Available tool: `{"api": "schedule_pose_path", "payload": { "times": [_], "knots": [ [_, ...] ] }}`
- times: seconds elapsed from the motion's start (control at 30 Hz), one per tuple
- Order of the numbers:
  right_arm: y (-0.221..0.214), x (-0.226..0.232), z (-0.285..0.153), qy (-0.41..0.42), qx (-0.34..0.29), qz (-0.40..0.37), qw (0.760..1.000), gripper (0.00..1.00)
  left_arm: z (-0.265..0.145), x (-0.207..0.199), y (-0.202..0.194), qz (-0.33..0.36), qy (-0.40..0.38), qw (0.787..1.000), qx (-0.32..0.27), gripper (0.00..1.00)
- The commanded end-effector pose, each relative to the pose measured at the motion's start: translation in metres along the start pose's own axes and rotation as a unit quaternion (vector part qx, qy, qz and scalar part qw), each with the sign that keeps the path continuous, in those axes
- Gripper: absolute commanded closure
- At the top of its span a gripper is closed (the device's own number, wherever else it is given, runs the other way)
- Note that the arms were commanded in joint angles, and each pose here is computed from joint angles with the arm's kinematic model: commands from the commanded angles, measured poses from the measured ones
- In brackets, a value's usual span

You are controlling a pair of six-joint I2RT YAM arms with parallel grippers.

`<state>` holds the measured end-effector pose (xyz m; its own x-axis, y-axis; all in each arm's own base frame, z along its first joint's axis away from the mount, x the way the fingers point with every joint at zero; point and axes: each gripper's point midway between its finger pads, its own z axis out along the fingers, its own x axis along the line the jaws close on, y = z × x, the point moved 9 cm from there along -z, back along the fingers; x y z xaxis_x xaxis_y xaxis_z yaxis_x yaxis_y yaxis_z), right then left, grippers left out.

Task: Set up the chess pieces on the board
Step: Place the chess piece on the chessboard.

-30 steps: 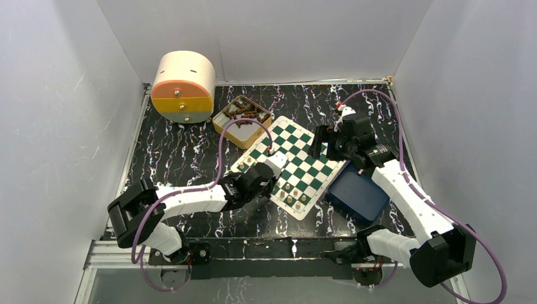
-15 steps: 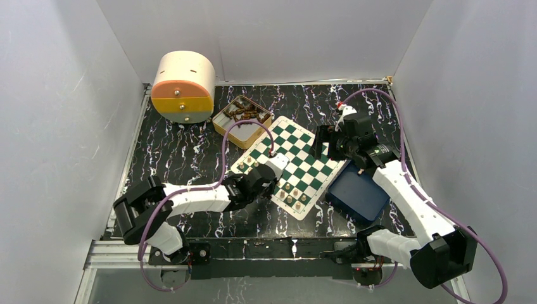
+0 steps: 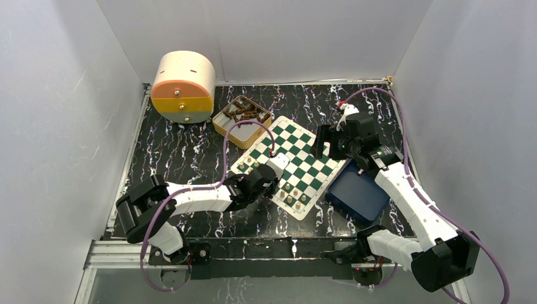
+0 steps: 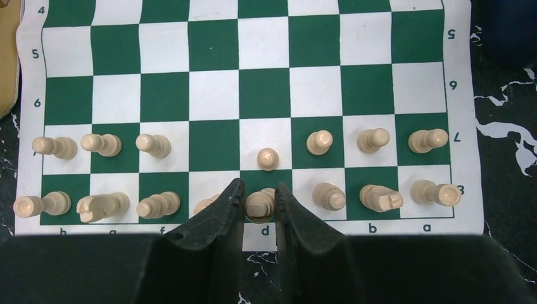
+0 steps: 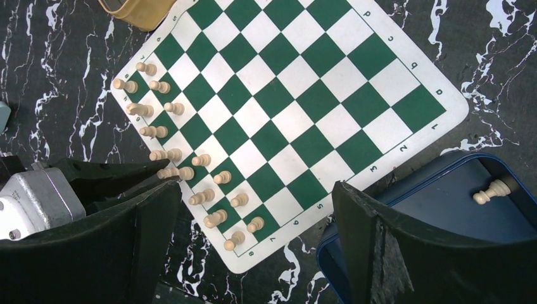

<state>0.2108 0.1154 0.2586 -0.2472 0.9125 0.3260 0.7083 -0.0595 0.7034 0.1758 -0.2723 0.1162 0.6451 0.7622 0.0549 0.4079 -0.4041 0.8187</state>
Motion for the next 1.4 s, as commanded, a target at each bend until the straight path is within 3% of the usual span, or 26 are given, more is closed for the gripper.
{"api": "schedule_pose_path", "payload": {
  "times": [0.0, 0.33, 0.53, 0.8, 1.17, 1.37],
  "knots": [
    [0.016, 0.005, -0.012, 0.006, -0.039, -0.006, 0.999, 0.01, 0.002, 0.0, 0.002, -0.003, 0.011, 1.0, -0.013, 0.87],
    [0.015, 0.004, -0.012, 0.006, -0.038, -0.011, 0.999, 0.01, 0.005, -0.001, -0.003, 0.004, 0.012, 1.0, -0.003, 0.84],
    [0.013, 0.004, -0.01, 0.011, -0.036, -0.014, 0.999, 0.01, 0.001, -0.004, 0.004, 0.004, 0.005, 1.0, -0.005, 0.68],
    [0.005, 0.003, 0.0, 0.009, -0.012, 0.017, 1.0, 0.01, -0.021, 0.0, 0.033, -0.027, 0.023, 0.999, -0.031, 0.59],
    [-0.011, 0.017, 0.023, 0.097, 0.049, 0.069, 0.992, 0.44, -0.057, 0.01, 0.066, -0.049, 0.035, 0.998, -0.009, 0.37],
    [-0.02, 0.022, 0.034, 0.123, 0.064, 0.069, 0.988, 0.54, -0.062, 0.04, 0.069, -0.129, 0.063, 0.99, 0.017, 0.25]
  ]
}}
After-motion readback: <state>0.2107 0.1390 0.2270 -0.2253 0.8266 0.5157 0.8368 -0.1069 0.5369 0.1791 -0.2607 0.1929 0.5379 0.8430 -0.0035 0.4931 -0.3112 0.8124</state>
